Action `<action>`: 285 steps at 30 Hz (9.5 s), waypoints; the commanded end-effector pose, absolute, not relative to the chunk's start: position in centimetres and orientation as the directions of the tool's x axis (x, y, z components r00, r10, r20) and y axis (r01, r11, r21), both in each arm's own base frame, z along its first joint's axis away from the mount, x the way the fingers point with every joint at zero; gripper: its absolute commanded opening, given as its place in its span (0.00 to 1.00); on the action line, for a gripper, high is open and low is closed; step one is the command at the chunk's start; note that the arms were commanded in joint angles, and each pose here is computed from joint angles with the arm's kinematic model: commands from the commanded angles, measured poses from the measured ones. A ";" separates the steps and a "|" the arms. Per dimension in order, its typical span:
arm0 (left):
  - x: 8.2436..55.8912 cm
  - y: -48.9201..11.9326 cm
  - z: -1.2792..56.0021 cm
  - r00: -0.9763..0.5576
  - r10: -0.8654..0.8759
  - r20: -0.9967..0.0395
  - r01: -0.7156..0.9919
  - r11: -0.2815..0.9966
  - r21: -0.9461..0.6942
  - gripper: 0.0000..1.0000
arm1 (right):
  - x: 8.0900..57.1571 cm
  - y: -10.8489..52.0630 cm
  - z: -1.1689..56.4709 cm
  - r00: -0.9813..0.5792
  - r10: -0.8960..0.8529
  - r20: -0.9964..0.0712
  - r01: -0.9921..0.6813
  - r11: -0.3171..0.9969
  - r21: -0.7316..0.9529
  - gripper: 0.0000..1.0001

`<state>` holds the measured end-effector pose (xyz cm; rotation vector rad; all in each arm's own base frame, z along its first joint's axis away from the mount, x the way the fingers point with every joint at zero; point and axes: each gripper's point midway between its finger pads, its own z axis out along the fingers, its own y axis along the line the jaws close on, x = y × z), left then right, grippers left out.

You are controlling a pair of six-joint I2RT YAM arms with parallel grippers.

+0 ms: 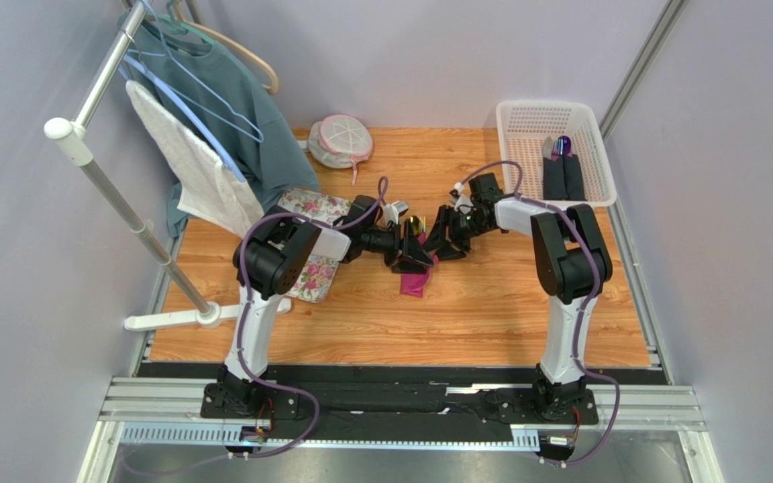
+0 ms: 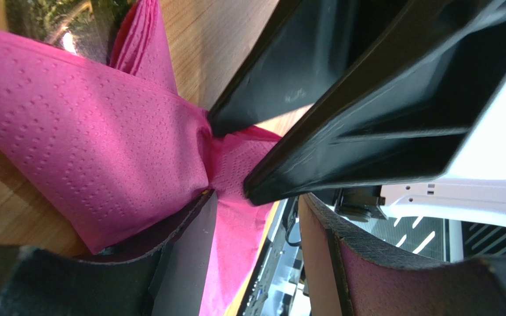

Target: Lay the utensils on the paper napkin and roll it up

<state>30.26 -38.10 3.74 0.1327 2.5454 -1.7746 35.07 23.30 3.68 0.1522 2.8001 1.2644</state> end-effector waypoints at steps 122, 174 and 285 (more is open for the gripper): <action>26.7 -35.7 2.8 -0.968 0.159 -0.195 0.244 0.409 -0.879 0.29 | 35.4 22.8 0.0 -0.990 0.056 -0.132 -0.048 0.735 0.676 0.11; 25.0 -34.1 -2.2 -0.991 0.131 -0.037 0.100 0.511 -0.854 0.00 | 29.5 22.6 0.7 -0.999 0.048 0.015 0.043 0.657 0.753 0.16; 29.7 -26.1 28.3 -0.535 0.059 -0.843 0.797 0.368 -0.480 0.99 | 34.4 25.4 23.3 -0.847 -0.010 -0.531 -0.494 0.381 0.781 0.00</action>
